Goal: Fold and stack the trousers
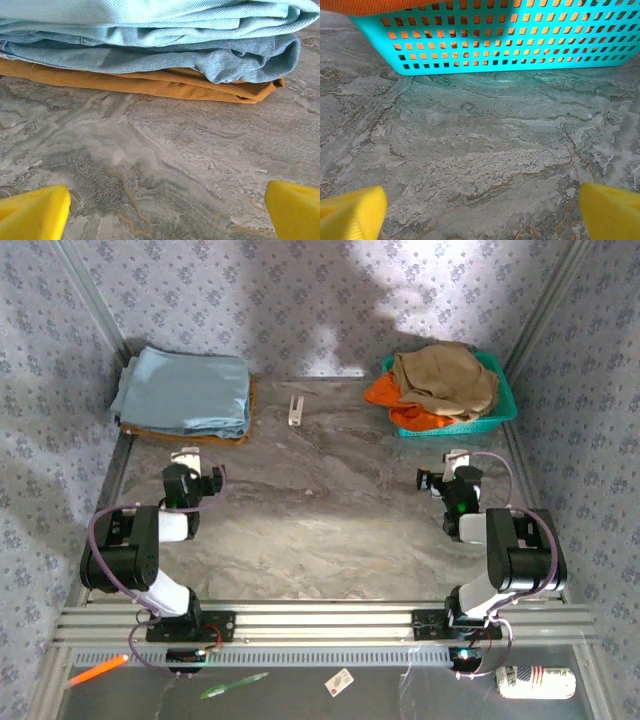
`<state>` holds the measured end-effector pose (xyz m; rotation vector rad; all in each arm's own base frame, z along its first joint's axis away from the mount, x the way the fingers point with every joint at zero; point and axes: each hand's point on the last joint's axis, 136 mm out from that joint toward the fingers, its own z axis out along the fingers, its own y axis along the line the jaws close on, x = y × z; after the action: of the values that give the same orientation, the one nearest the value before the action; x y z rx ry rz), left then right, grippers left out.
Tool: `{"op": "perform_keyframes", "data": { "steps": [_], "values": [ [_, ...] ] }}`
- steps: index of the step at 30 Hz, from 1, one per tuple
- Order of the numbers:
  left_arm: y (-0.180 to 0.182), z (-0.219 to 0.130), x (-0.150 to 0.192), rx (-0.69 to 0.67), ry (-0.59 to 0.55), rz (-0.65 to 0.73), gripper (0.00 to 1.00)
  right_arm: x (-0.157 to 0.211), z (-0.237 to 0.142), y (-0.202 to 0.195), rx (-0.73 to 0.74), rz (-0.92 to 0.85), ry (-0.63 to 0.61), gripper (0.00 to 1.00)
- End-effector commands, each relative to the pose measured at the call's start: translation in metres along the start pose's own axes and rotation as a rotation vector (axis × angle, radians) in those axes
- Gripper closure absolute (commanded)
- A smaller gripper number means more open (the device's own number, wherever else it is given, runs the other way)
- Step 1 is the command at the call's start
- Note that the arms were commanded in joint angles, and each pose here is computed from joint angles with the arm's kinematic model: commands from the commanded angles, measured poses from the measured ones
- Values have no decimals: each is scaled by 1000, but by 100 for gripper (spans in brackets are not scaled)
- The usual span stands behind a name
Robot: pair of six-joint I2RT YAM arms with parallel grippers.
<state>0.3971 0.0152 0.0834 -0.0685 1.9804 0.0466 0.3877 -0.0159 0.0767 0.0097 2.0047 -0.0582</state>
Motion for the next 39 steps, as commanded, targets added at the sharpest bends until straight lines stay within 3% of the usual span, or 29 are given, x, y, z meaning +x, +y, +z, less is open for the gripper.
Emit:
{"op": "perform_keyframes", "data": {
  "steps": [1, 39],
  "values": [
    [-2, -1, -5, 7, -15, -2, 0, -7, 1, 1, -3, -2, -15, 0],
    [-1, -1, -5, 6, -17, -5, 0, -7, 1, 0, -12, 11, -15, 0]
  ]
}}
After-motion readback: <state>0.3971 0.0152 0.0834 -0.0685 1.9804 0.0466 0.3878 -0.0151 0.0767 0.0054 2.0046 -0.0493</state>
